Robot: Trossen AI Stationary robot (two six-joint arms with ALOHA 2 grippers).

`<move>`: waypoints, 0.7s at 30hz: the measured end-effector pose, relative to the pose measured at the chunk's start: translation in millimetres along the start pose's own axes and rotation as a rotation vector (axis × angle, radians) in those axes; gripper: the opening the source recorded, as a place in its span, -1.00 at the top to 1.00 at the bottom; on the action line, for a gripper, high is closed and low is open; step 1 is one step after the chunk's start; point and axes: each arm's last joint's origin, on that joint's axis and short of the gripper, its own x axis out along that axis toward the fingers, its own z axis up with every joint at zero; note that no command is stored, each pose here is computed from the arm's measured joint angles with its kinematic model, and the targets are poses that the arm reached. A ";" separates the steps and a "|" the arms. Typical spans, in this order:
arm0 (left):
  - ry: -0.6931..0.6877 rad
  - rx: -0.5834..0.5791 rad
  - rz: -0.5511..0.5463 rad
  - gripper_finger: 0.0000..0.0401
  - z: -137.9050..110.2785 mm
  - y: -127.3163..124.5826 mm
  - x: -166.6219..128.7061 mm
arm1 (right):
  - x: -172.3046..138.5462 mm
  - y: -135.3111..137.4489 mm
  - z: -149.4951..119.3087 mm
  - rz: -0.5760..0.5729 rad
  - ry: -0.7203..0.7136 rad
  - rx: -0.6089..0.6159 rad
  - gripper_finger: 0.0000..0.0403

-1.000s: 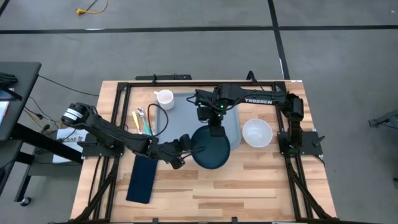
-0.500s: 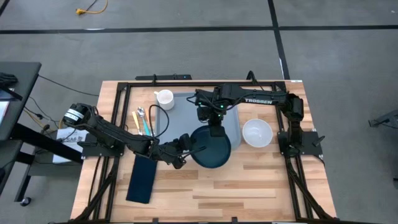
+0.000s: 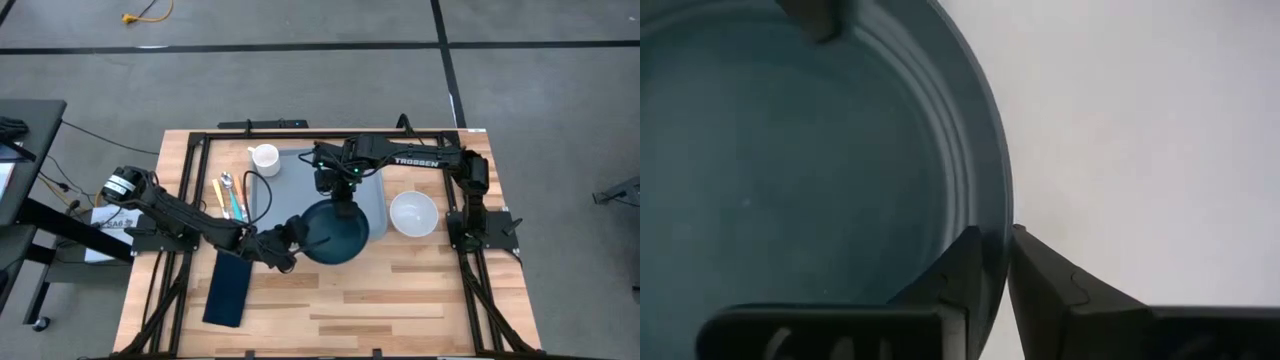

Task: Set up tray
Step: Put the black plate on the gray tray to the bottom right of the white mug

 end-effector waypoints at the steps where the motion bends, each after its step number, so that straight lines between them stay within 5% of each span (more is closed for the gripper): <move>1: 0.005 0.005 -0.001 0.97 0.4 -0.6 -0.7 | 0.1 -0.1 0.2 0.000 -0.002 -0.001 0.76; 7: 0.038 0.020 0.005 0.98 1.9 -2.3 -3.8 | 0.8 -0.3 1.1 -0.002 -0.010 -0.002 0.55; 21: 0.094 -0.036 -0.104 0.98 -5.0 -15.0 -5.0 | -2.2 -7.5 -1.5 -0.052 -0.001 -0.031 -0.28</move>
